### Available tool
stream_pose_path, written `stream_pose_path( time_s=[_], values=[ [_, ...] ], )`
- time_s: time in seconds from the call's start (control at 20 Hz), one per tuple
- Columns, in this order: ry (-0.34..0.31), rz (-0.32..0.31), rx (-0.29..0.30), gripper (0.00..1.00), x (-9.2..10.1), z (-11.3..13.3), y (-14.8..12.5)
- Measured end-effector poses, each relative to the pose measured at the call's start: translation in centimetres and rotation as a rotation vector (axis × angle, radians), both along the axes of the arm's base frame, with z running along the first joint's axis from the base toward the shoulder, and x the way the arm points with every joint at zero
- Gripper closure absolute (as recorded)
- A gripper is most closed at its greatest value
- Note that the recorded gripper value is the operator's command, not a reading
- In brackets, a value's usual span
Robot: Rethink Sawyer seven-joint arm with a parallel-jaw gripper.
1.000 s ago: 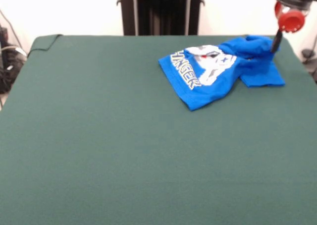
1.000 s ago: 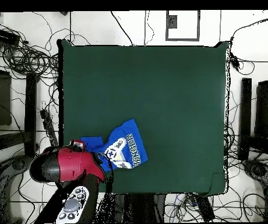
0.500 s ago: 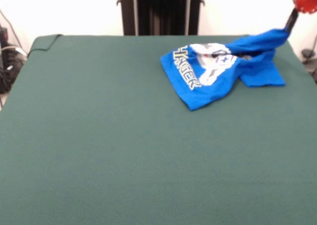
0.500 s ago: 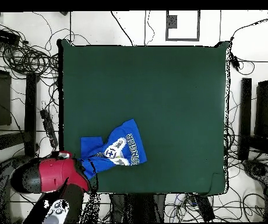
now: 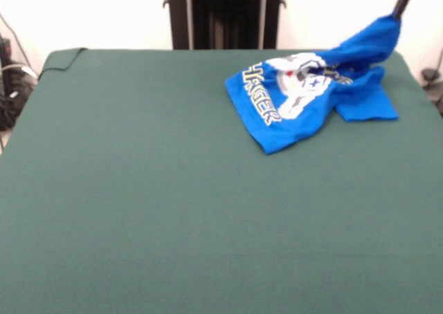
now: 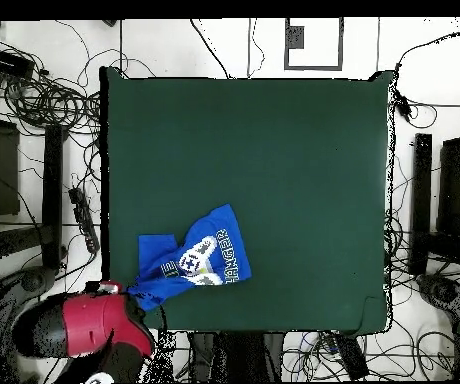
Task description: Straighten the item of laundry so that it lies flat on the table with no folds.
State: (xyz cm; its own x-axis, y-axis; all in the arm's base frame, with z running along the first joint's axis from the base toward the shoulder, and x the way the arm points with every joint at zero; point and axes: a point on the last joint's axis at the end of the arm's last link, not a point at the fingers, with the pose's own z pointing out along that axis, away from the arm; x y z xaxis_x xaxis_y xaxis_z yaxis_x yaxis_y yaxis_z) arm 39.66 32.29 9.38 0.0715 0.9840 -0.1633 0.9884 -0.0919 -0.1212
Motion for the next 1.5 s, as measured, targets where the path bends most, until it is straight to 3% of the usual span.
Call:
stream_pose_path(
  time_s=[0.25,0.45,0.8,1.15,1.4,1.45,1.5],
  values=[
    [0.022,0.032,-0.016,1.0,-2.9,1.0,-1.2],
    [0.017,0.09,-0.022,1.0,-5.5,3.3,-1.9],
    [0.0,0.225,-0.047,1.0,-10.2,11.2,-2.9],
    [-0.062,0.264,-0.053,1.0,-12.2,16.8,-4.9],
    [-0.086,0.269,-0.055,1.0,-12.0,16.9,-5.7],
    [-0.087,0.264,-0.056,0.0,-11.9,16.8,-5.9],
    [-0.087,0.259,-0.056,0.0,-11.8,16.8,-6.1]
  ],
)
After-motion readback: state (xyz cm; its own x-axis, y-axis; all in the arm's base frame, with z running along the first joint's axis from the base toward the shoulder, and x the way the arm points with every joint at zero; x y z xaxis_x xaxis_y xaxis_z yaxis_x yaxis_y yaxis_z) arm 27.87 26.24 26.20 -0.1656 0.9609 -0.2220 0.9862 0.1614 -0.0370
